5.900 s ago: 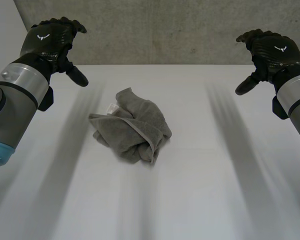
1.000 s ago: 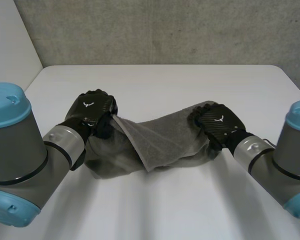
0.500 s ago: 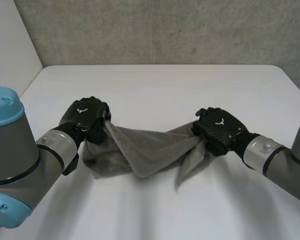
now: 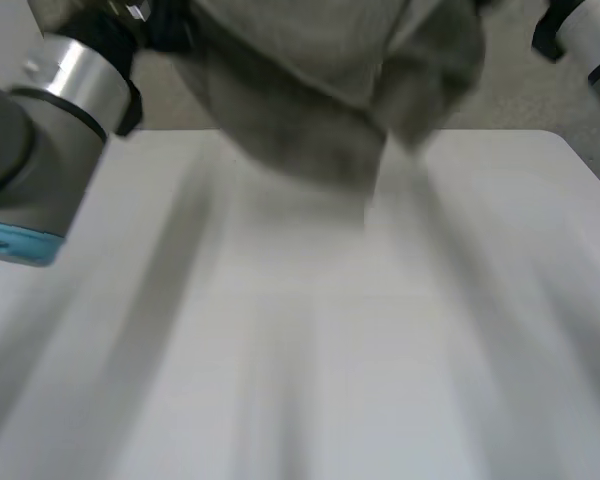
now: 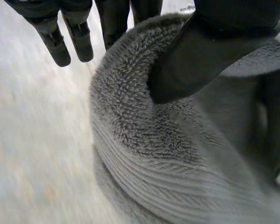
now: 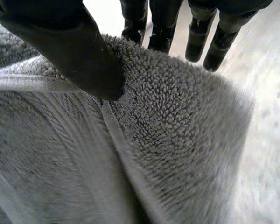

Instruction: Fold the towel.

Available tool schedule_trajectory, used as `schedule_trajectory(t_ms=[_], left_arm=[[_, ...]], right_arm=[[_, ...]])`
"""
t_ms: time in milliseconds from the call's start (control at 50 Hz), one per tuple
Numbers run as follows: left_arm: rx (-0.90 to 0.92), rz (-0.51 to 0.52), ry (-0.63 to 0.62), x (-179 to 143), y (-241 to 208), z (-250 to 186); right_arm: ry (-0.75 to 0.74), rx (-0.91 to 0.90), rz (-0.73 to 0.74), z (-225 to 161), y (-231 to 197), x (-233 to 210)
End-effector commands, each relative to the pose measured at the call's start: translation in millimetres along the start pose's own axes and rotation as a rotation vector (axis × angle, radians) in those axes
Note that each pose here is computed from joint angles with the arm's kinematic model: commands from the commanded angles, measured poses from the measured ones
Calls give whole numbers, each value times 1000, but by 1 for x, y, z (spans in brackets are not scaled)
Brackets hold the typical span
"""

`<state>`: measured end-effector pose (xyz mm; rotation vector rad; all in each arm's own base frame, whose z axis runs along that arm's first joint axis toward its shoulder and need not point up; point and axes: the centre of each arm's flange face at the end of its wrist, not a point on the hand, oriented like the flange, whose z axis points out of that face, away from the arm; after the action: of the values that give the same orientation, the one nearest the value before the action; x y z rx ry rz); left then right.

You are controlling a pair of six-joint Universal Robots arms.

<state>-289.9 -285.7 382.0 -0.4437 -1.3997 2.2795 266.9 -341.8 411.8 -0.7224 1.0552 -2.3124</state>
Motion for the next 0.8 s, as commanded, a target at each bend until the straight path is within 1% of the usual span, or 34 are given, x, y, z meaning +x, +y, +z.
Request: schedule_trajectory(t_ms=[20, 40, 60, 100, 120, 140, 160, 180, 200, 220, 240, 260, 280, 300, 320, 340, 360, 400, 500, 560, 620, 680, 740, 780, 800], left_arm=[[73, 22, 4, 1, 2, -27], [27, 21, 2, 1, 16, -34], [27, 21, 2, 1, 16, -34], [-72, 16, -6, -1, 46, -50], [-73, 16, -6, -1, 46, -50], [-133, 10, -7, -1, 64, -59], [-134, 10, -7, -1, 64, -60], [-194, 3, -9, -1, 83, -68], [-250, -4, -9, 0, 100, -76], [-251, -4, -9, 0, 100, -76], [-302, -11, -9, 2, 114, -84], [-345, -18, -3, 4, 124, -91], [-345, -18, -3, 4, 124, -91], [-410, -27, 5, 9, 138, -103], [-458, -34, 10, 11, 147, -112], [-459, -34, 10, 11, 147, -112], [-511, -39, 14, 13, 155, -122], [-546, -35, 23, 14, 159, -129], [-625, -22, 71, 18, 161, -140], [-639, -2, 89, 18, 157, -139], [-614, 14, 88, 16, 149, -135], [-592, 18, 86, 15, 141, -133], [-572, 21, 90, 17, 135, -131], [-562, 22, 91, 17, 132, -131], [-562, 22, 91, 17, 132, -131]], right_arm=[[-103, -81, 136, -31, 30, -18], [-133, -132, 152, -40, 42, -23], [-133, -133, 152, -40, 43, -24], [-153, -245, 163, -65, 76, -26], [-153, -245, 164, -65, 76, -26], [-146, -281, 160, -75, 86, -24], [-140, -318, 164, -84, 94, -25], [-140, -318, 164, -84, 94, -25], [-132, -355, 174, -93, 103, -26], [-128, -390, 190, -100, 112, -29], [-128, -391, 190, -101, 112, -29], [-128, -427, 211, -109, 120, -33], [-127, -469, 235, -118, 128, -38], [-127, -470, 235, -118, 128, -38], [-128, -522, 262, -129, 136, -44], [-128, -523, 262, -129, 137, -44], [-130, -573, 283, -139, 142, -51], [-147, -662, 269, -156, 147, -60], [-159, -741, 202, -166, 144, -57], [-173, -763, 188, -166, 135, -57], [-163, -751, 183, -160, 122, -54], [-153, -744, 178, -159, 119, -52], [-117, -751, 177, -158, 118, -50], [-62, -768, 179, -158, 116, -46], [-61, -768, 179, -158, 116, -46]])
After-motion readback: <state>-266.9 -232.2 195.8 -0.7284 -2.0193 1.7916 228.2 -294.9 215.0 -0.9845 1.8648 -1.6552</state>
